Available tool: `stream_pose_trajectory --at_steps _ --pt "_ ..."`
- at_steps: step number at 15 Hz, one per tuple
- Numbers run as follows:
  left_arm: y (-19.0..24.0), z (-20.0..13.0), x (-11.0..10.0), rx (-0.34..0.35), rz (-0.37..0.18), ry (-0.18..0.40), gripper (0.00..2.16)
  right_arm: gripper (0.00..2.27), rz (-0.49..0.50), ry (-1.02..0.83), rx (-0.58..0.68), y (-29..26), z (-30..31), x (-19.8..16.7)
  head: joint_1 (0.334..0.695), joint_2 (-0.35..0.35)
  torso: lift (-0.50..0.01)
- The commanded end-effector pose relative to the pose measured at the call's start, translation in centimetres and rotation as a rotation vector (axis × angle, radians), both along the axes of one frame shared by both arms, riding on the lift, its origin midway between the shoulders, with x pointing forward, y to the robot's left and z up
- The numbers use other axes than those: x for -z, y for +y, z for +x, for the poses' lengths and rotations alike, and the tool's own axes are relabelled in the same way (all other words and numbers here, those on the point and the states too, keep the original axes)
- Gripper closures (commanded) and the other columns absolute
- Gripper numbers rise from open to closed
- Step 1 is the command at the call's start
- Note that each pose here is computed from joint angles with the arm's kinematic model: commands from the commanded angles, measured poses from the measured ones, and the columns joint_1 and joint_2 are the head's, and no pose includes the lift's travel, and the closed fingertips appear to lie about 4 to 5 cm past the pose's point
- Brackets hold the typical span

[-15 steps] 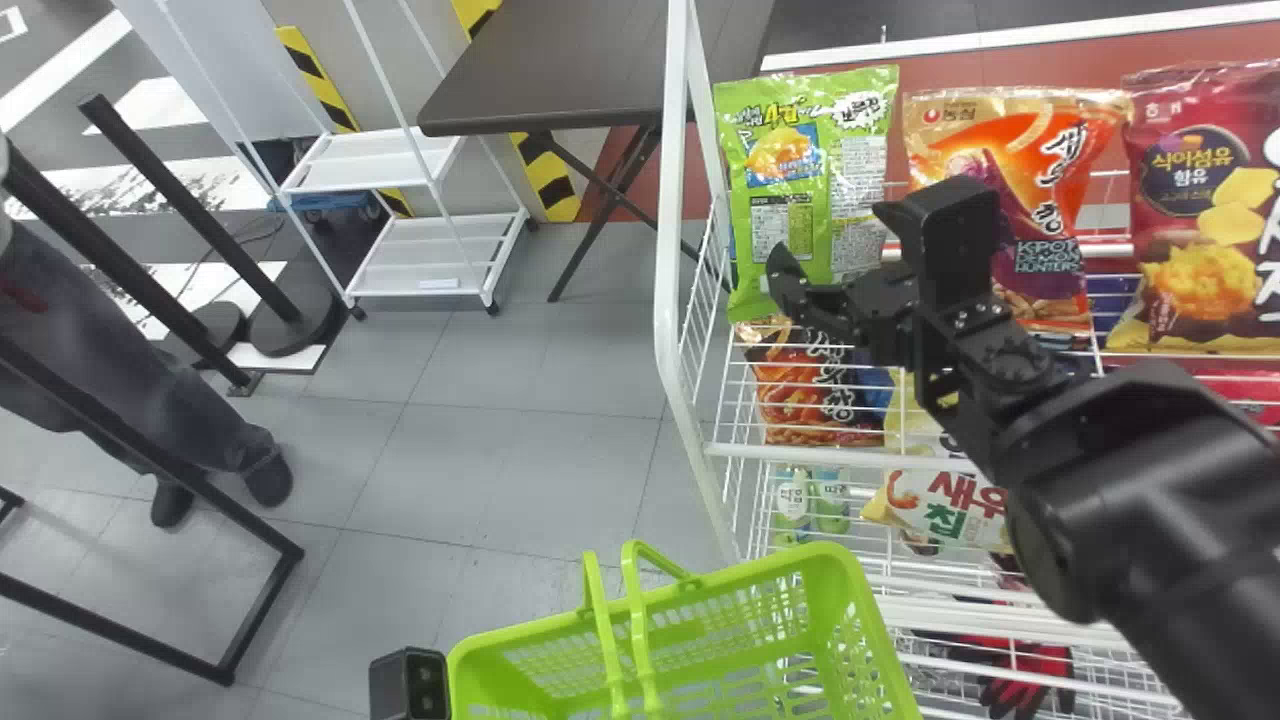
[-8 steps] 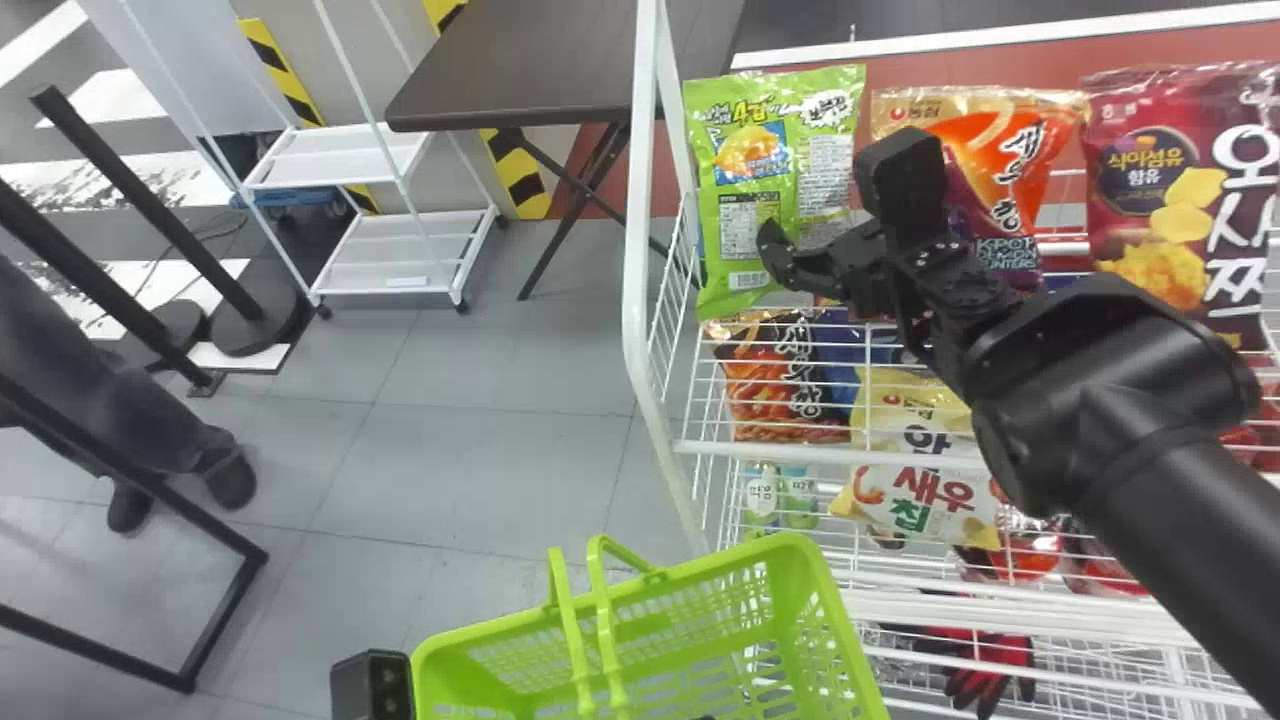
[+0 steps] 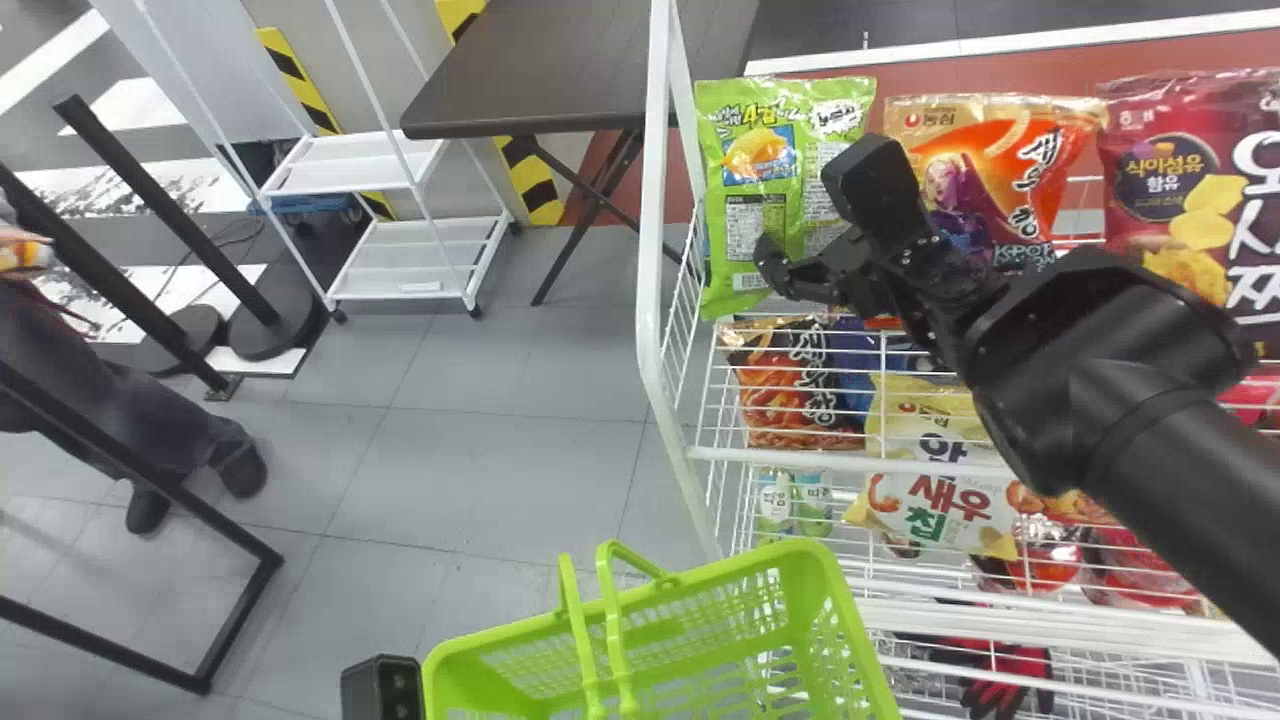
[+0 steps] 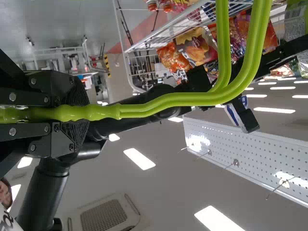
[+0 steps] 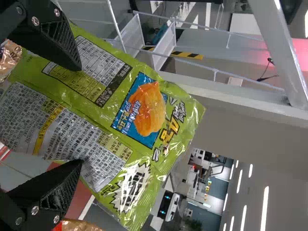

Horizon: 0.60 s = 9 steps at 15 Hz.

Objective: Hold basket handle with left hand then pick Gkobukchip with right hand and place into basket

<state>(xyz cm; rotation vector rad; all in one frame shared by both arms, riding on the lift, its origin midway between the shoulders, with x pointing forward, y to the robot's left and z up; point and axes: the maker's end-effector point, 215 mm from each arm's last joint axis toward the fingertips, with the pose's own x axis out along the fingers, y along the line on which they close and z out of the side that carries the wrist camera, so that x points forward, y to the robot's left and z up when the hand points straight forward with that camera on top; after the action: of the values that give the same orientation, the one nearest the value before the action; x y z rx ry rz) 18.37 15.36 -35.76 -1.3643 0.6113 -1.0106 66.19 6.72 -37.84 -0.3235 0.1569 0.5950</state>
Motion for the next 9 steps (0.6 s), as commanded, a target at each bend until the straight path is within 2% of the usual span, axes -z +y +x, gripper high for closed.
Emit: stream_pose_trajectory --at_steps 1,2,3,4,6,9 --pt "0.1 -0.1 0.0 -0.001 -0.003 0.001 2.15 0.54 -0.036 0.028 -0.001 -0.8 0.9 0.6 0.695 0.292 0.000" --pt "0.1 -0.1 -0.1 -0.003 -0.005 0.000 2.15 1.24 -0.054 0.046 0.002 -1.1 1.0 0.9 0.695 0.283 0.000" --pt "0.1 -0.1 -0.1 -0.003 -0.005 0.001 2.15 1.79 -0.067 0.058 0.008 -1.3 1.0 1.4 0.695 0.280 0.000" --pt "0.2 -0.1 -0.1 -0.005 -0.004 -0.002 2.15 2.13 -0.084 0.069 0.011 -1.5 0.9 2.0 0.695 0.277 0.000" --pt "0.2 -0.1 -0.2 -0.004 -0.006 -0.003 2.15 2.25 -0.104 0.069 0.010 -1.7 0.9 2.3 0.695 0.270 0.000" --pt "0.3 -0.2 -0.1 -0.010 -0.007 -0.003 2.15 2.25 -0.097 0.054 -0.025 0.0 -0.8 2.3 0.695 0.269 0.000"
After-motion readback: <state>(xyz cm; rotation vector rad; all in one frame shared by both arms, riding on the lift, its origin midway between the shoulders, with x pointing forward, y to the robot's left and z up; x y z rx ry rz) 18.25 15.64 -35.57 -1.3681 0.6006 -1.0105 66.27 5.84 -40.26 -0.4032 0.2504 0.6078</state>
